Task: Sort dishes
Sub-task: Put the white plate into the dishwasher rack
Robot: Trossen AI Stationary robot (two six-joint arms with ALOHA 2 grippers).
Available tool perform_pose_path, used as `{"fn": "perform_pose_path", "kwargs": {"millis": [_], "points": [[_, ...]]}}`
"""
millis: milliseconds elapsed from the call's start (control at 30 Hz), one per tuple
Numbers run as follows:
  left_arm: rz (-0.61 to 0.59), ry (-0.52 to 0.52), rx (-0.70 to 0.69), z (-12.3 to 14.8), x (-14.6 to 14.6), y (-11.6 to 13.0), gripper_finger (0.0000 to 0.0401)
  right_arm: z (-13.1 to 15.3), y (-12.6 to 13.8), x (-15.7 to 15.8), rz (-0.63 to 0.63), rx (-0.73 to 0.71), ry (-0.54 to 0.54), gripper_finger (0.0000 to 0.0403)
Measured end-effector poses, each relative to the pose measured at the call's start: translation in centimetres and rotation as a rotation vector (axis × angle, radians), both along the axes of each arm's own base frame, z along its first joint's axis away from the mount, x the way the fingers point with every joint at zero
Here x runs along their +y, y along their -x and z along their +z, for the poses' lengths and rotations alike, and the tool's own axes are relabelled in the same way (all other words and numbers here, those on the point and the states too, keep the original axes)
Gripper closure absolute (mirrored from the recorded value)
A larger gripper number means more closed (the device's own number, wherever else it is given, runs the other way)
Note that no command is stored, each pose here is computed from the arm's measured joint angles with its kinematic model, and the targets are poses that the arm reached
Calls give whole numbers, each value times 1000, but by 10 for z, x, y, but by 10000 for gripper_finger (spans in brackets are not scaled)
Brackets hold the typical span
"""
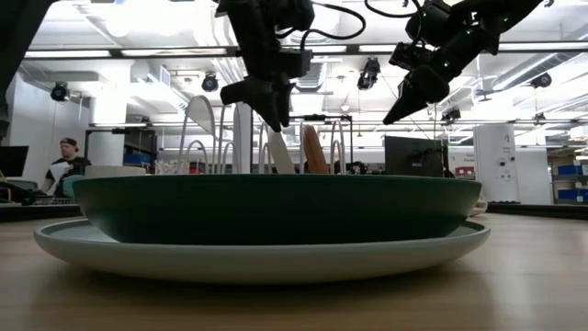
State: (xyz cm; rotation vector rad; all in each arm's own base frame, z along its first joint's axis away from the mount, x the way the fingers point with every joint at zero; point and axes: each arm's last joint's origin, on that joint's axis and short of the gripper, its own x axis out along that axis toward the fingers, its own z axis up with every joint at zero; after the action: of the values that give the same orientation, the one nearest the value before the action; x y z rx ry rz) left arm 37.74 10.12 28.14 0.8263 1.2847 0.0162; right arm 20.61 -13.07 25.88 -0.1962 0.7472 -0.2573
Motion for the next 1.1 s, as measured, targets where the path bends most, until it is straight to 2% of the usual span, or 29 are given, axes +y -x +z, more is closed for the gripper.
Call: {"fn": "perform_pose_path", "kwargs": {"millis": [200, 467, 800, 900, 1033, 1100], "points": [[8, 16, 21, -7, 6, -2, 285, 0, 0, 0, 0, 0, 0, 403], [-18, 48, 194, -40, 11, -26, 285, -1, 0, 0, 1, 3, 0, 403], [59, 113, 359, -26, 19, -60, 290, -1, 0, 0, 4, 9, 10, 403], [60, 133, 318, -20, 20, -63, 318, -2, 1, 0, 4, 12, 8, 403], [58, 140, 318, -17, 19, -60, 383, -4, 1, 1, 4, 17, 7, 403], [70, 142, 324, -16, 19, -59, 393, -4, 1, 1, 6, 19, 9, 403]]}}
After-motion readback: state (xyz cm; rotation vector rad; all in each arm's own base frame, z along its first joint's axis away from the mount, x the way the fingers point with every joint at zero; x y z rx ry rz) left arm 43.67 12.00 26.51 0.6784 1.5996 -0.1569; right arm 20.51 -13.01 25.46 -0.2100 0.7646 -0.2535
